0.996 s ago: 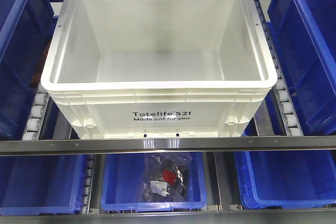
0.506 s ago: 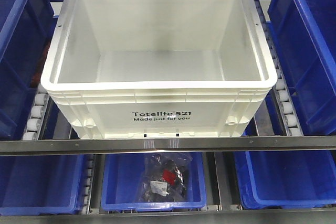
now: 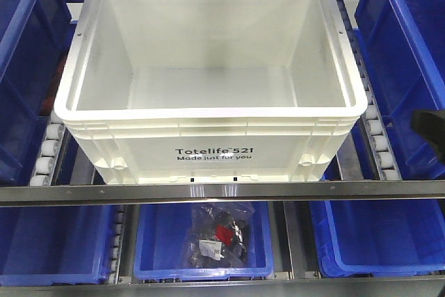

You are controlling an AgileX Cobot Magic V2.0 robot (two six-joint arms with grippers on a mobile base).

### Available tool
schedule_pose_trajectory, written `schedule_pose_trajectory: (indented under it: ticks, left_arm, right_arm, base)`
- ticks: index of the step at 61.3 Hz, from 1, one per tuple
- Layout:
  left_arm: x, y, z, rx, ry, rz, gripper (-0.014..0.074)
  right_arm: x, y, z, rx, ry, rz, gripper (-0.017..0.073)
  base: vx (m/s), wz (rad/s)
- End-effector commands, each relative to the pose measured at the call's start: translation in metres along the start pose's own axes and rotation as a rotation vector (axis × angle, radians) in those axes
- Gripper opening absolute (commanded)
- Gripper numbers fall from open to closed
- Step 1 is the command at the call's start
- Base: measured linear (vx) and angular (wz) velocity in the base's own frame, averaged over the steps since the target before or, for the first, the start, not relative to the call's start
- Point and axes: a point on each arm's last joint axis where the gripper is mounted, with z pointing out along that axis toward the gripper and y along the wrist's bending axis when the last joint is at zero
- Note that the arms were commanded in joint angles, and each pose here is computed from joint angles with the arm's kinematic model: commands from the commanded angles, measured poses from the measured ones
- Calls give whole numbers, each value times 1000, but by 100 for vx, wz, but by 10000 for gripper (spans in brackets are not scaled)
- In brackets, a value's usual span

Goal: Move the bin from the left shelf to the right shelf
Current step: 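Move both grippers down onto the crate's two side rims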

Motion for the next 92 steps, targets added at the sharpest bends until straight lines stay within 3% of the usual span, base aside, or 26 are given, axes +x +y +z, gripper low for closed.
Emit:
schedule_pose_trajectory:
  ticks: [1,7,14,17,23,32,42,62,92]
  left_arm:
    - [-14,-5,5,78,-38,38,648]
    - [-17,-13,17,164,22,89,636]
    - [-26,-18,36,206,85,128,632]
    - [-31,-18,45,192,115,111,629]
    - [-42,-16,73,142,205,50,626]
    - [-60,-13,112,83,279,17,614]
    - [-76,-16,151,71,329,-18,599]
    - [-89,-14,217,-10,403,-114,594]
    - [-94,-16,282,-45,464,-114,594]
  right_arm:
    - [-21,10,2,-60,-41,-57,673]
    - [-30,26,15,-105,35,-151,659]
    - [-44,36,30,-27,92,-203,656]
    - [-52,38,35,15,96,-204,654]
    - [-71,40,49,78,120,-154,646]
    - [-93,45,72,100,154,-122,627]
    - [-115,38,102,130,193,-16,613]
    - [-134,43,147,134,253,-13,594]
    - [-151,48,189,161,333,-7,592]
  base:
    - [0,0]
    - [0,0]
    - [0,0]
    - [0,0]
    - [0,0]
    - [0,0]
    - [0,0]
    - [0,0]
    - [0,0]
